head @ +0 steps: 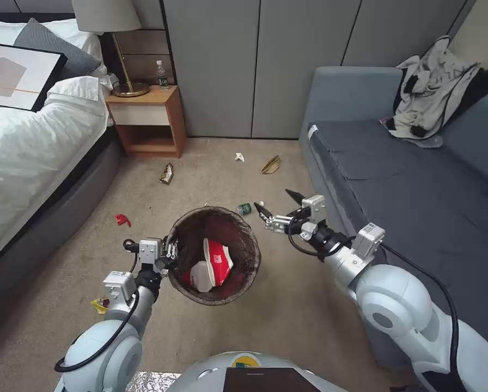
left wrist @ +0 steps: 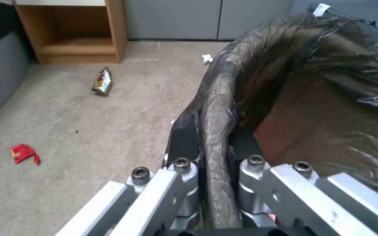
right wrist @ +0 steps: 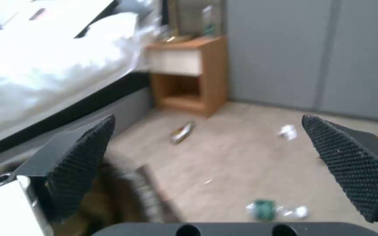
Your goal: Pick up the trash bin, then pick up the garbage from the floor and place it into the trash bin.
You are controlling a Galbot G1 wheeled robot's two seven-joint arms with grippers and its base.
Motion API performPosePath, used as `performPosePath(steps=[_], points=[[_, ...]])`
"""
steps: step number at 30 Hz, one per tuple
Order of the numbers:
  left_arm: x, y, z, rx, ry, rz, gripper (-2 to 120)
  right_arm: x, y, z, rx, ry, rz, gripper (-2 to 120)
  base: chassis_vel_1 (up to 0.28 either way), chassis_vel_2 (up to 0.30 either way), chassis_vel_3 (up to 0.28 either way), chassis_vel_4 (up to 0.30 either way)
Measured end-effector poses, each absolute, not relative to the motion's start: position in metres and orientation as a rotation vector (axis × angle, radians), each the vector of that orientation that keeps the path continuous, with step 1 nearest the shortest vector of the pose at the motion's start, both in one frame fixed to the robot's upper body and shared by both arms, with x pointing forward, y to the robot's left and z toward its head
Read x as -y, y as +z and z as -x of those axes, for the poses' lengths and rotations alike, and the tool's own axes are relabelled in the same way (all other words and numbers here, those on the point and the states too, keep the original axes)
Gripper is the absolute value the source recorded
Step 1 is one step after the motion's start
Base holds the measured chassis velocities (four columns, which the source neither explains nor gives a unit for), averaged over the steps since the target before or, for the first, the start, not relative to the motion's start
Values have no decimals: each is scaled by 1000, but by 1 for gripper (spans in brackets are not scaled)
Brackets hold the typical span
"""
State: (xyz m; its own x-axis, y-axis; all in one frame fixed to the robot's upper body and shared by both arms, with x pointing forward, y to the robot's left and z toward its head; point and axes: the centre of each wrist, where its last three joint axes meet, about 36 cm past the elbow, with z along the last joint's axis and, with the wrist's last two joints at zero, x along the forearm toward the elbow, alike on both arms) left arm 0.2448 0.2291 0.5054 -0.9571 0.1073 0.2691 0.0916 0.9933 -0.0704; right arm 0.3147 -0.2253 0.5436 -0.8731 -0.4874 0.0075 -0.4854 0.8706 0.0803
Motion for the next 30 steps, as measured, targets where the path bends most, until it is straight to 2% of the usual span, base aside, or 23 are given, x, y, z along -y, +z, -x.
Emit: performPosePath(steps=[14, 30], points=[[-232, 506, -243, 2882, 77, 120, 6, 243, 470, -298, 3238, 118, -459, 100, 0, 0, 0, 0], [-234, 500, -243, 2895, -17, 72, 6, 233, 425, -251, 3251, 30, -210, 100, 0, 0, 0, 0]])
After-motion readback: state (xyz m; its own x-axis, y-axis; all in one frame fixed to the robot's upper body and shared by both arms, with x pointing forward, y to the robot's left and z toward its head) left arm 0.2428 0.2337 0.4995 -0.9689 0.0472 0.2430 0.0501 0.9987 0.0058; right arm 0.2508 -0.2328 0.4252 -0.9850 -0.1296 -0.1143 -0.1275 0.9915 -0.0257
